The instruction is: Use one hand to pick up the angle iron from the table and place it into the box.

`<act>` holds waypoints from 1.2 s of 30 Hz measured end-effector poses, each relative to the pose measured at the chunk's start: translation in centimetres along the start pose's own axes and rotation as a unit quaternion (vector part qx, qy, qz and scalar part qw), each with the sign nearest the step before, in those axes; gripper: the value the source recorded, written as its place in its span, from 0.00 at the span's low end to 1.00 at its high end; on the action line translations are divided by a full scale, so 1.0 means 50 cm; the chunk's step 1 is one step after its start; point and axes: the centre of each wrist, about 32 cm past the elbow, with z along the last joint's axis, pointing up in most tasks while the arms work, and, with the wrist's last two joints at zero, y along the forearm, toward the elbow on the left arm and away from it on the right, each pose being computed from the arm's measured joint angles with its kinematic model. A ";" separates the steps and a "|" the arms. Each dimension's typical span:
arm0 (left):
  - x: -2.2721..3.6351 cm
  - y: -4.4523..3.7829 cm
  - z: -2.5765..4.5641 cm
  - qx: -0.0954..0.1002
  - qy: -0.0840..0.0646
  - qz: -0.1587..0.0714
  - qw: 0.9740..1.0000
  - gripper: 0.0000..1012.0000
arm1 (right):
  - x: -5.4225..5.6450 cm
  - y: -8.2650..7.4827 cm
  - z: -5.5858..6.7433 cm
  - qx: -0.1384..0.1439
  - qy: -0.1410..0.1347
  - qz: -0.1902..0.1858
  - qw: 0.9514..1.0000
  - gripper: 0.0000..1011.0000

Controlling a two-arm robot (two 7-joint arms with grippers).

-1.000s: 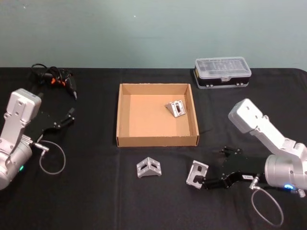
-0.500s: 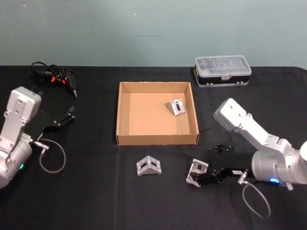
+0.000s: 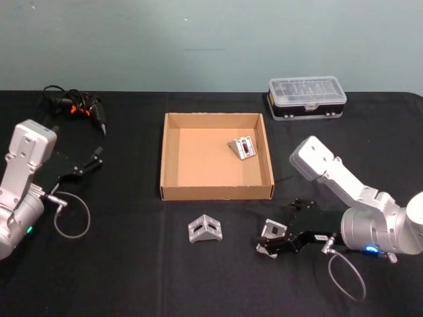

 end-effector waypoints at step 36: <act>0.000 0.000 0.000 0.000 0.000 0.000 1.000 1.00 | -0.008 -0.016 0.003 0.028 -0.006 -0.010 1.000 0.08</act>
